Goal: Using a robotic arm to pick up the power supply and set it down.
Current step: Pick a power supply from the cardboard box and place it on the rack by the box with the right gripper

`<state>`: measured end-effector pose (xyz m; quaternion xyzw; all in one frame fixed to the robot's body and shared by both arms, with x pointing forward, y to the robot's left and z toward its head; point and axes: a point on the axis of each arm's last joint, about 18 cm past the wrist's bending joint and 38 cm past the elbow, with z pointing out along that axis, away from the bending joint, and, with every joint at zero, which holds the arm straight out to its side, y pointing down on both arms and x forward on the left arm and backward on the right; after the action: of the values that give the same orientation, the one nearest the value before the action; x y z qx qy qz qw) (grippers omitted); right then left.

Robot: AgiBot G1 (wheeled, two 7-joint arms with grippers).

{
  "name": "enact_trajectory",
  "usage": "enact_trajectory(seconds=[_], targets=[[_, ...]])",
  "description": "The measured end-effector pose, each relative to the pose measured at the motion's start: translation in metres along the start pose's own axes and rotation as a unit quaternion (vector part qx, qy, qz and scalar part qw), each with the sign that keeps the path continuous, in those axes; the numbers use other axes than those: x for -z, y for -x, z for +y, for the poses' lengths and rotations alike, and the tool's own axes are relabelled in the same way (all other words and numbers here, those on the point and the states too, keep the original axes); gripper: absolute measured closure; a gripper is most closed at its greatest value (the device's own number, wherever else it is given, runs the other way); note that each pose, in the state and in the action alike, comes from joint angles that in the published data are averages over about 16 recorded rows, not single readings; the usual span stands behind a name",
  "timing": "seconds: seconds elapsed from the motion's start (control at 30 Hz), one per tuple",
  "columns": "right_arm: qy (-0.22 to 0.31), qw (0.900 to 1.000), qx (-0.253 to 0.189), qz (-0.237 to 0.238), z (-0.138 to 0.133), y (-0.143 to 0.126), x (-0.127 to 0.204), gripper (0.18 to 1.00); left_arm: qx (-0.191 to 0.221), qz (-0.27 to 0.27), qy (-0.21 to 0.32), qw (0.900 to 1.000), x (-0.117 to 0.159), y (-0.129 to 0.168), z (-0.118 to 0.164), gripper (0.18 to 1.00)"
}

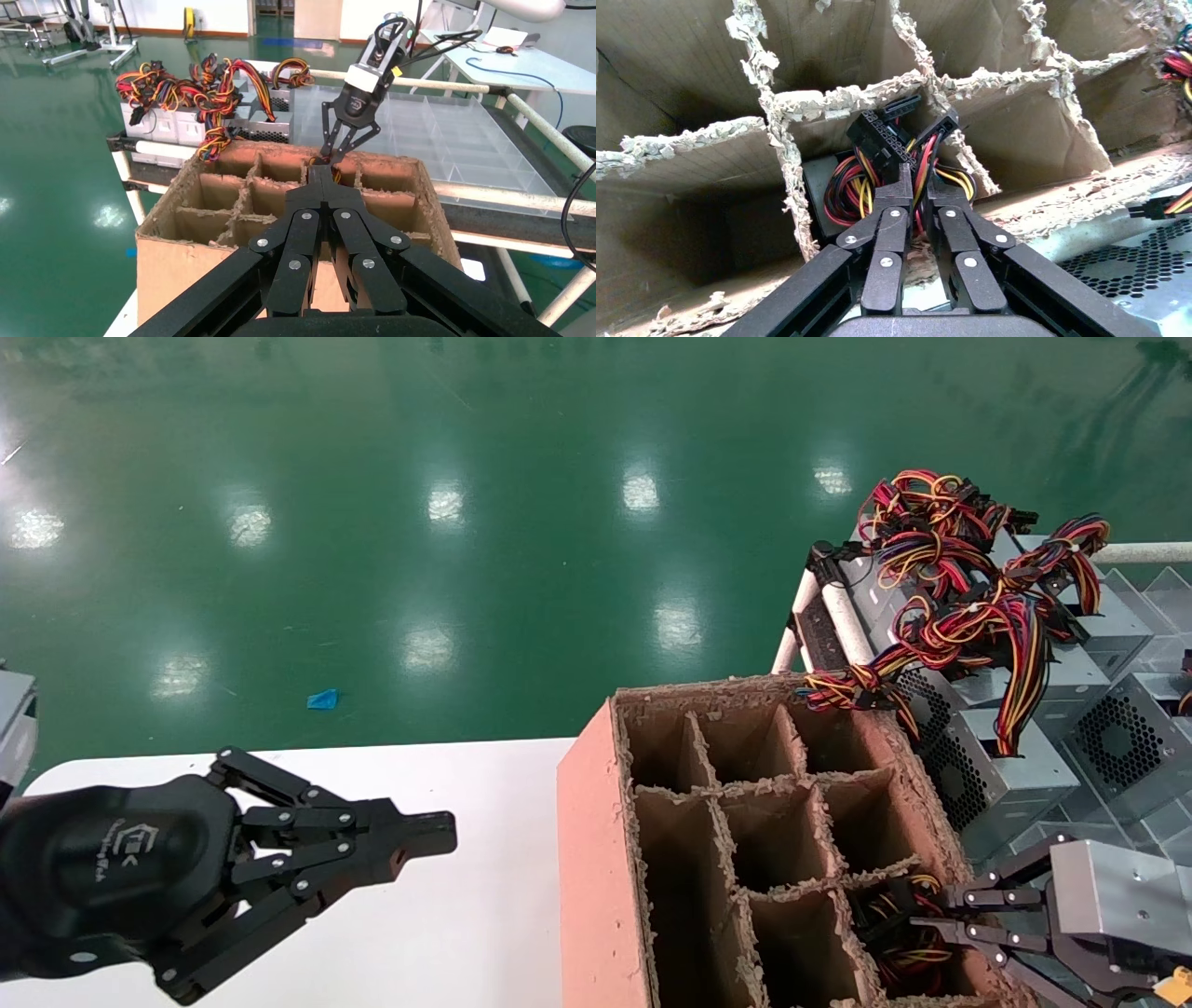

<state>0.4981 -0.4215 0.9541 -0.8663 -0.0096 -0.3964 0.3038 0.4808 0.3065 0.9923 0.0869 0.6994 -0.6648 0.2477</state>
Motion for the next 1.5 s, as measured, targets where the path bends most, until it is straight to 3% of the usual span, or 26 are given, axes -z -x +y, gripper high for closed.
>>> enact_trajectory(seconds=[0.27, 0.9, 1.13, 1.5], targets=[[-0.023, 1.000, -0.002, 0.008, -0.012, -0.003, 0.015, 0.969, 0.000, 0.000, 0.000, 1.0000, 0.000, 0.000, 0.000, 0.993], [-0.085, 0.994, 0.009, 0.071, -0.056, -0.019, 0.090, 0.986, 0.000, 0.000, 0.000, 1.0000, 0.000, 0.000, 0.000, 0.993], [-0.128, 0.984, 0.020, 0.122, -0.082, -0.029, 0.130, 0.986, 0.000, 0.000, 0.000, 1.0000, 0.000, 0.000, 0.000, 0.993], [-0.168, 0.959, 0.048, 0.223, -0.115, -0.036, 0.204, 0.986, 0.000, 0.000, 0.000, 1.0000, 0.000, 0.000, 0.000, 0.993]])
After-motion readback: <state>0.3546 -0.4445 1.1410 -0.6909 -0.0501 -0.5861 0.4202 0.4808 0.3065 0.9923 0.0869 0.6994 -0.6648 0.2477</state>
